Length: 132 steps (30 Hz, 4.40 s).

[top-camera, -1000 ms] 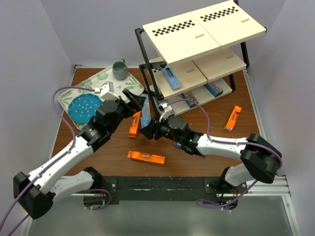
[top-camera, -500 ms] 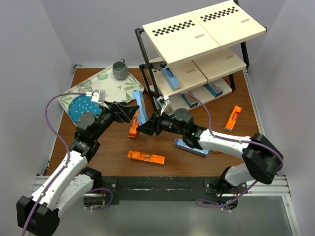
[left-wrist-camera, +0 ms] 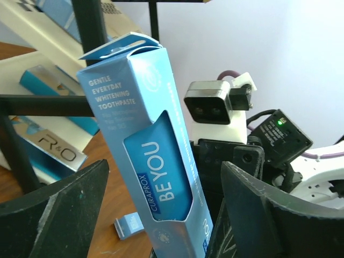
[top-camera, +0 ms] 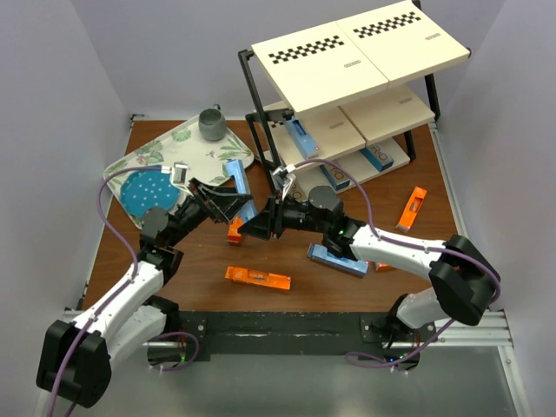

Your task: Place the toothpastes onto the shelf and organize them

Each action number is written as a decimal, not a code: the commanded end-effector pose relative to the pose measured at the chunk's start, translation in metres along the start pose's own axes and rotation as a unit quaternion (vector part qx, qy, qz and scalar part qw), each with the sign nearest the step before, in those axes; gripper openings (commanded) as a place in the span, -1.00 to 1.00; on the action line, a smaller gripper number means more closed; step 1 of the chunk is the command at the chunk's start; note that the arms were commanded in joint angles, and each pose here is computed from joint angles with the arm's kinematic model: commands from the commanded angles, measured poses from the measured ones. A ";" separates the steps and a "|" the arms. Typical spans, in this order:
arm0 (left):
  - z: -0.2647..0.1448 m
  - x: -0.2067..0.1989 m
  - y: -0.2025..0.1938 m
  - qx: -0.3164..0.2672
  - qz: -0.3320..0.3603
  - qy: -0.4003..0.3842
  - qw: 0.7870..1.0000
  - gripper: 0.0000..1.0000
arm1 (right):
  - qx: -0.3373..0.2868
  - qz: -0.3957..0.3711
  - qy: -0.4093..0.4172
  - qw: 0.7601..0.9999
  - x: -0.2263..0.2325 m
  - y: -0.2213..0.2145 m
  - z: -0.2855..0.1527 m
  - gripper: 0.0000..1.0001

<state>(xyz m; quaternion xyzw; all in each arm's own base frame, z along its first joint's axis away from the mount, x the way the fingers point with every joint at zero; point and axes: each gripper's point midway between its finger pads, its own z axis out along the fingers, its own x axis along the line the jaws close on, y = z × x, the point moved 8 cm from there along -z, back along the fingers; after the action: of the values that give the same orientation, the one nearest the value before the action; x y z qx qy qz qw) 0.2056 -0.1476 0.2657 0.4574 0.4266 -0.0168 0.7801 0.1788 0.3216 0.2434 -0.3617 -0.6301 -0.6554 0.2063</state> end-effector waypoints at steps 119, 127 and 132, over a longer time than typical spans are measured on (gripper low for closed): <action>-0.059 0.050 0.033 -0.135 0.223 0.405 0.876 1.00 | -0.256 0.033 -0.329 0.908 0.021 0.147 -0.180 -0.95; -0.065 0.046 0.047 -0.143 0.281 0.423 0.850 1.00 | -0.317 0.074 -0.279 0.904 -0.017 0.190 -0.205 -0.89; -0.065 0.047 0.047 -0.143 0.290 0.423 0.847 1.00 | -0.311 0.094 -0.276 0.905 -0.053 0.214 -0.206 -0.88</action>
<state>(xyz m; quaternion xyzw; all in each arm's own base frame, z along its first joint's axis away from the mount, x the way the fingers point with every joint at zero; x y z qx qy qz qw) 0.2108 -0.0591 0.2304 0.4322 0.5817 0.4360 0.5336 0.3040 0.0830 0.3335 -0.6830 -0.3874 -0.6153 -0.0698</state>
